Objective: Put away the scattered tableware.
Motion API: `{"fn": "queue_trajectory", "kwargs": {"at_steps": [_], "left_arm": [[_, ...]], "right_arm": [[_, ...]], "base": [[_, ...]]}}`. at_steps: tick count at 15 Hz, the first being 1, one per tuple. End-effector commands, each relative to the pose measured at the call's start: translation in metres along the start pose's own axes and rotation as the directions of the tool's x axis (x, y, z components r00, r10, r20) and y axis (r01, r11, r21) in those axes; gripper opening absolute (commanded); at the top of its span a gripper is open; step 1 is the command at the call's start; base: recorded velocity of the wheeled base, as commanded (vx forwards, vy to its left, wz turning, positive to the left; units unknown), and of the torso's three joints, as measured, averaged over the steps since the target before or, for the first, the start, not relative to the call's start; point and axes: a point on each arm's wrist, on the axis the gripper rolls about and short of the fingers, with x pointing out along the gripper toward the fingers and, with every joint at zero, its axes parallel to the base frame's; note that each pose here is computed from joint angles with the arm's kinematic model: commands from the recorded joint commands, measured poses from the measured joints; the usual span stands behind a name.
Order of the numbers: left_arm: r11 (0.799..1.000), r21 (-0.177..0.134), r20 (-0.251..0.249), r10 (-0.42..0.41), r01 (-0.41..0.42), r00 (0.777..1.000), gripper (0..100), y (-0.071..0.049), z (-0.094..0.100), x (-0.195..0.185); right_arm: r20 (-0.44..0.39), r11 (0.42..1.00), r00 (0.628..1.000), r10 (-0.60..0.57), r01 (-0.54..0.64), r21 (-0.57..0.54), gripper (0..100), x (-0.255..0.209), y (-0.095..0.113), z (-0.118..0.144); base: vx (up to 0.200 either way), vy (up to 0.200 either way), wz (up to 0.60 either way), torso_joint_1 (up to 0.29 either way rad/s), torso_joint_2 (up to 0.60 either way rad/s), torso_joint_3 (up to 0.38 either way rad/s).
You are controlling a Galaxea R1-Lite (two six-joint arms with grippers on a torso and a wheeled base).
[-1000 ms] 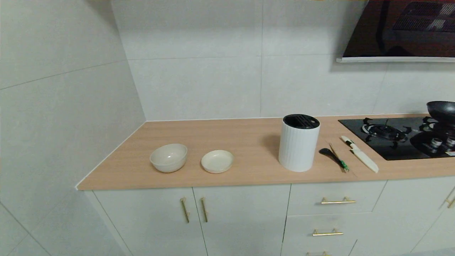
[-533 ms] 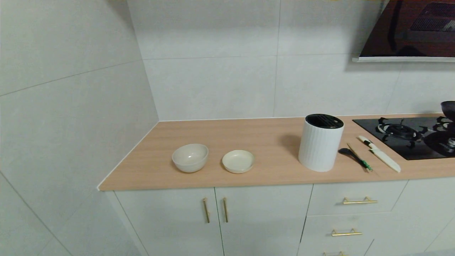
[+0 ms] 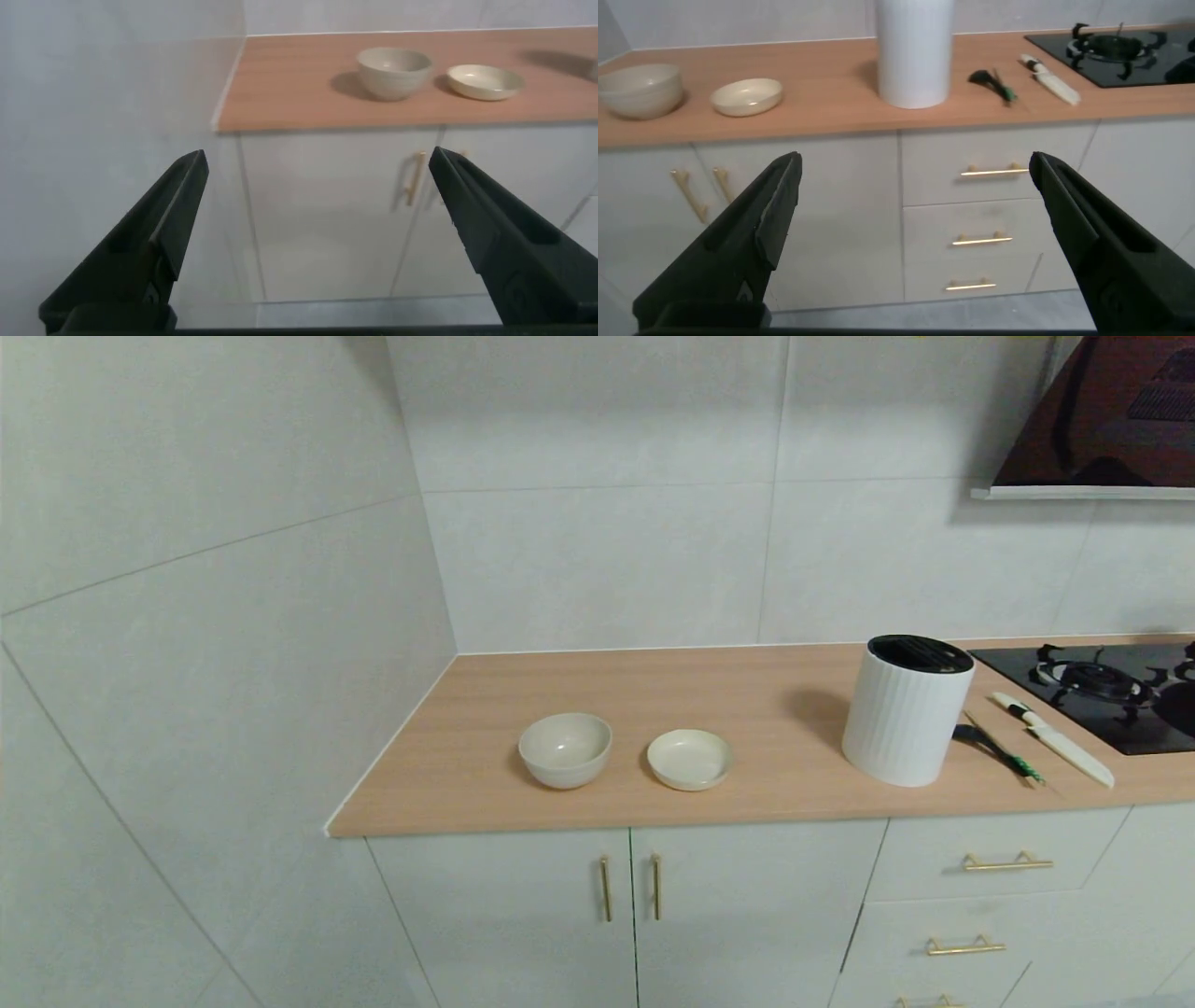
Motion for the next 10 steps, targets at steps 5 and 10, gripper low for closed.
{"fn": "queue_trajectory", "kwargs": {"at_steps": [5, 10], "left_arm": [[1.0, 0.006, -0.001, -0.002, 0.002, 1.0, 100, 0.0, 0.0, 0.0], [1.0, 0.005, -0.001, -0.002, 0.002, 1.0, 100, 0.0, 0.0, 0.0]], "right_arm": [[0.0, 1.0, 1.0, 0.0, 0.0, 0.0, 100, 0.0, 0.0, 0.0], [0.0, 1.0, 1.0, 0.0, 0.0, 0.001, 100, 0.0, 0.0, 0.0]], "base": [[0.0, 0.0, 0.0, 0.0, 0.0, 0.0], [0.0, 0.0, 0.0, 0.0, 0.0, 0.0]]}}
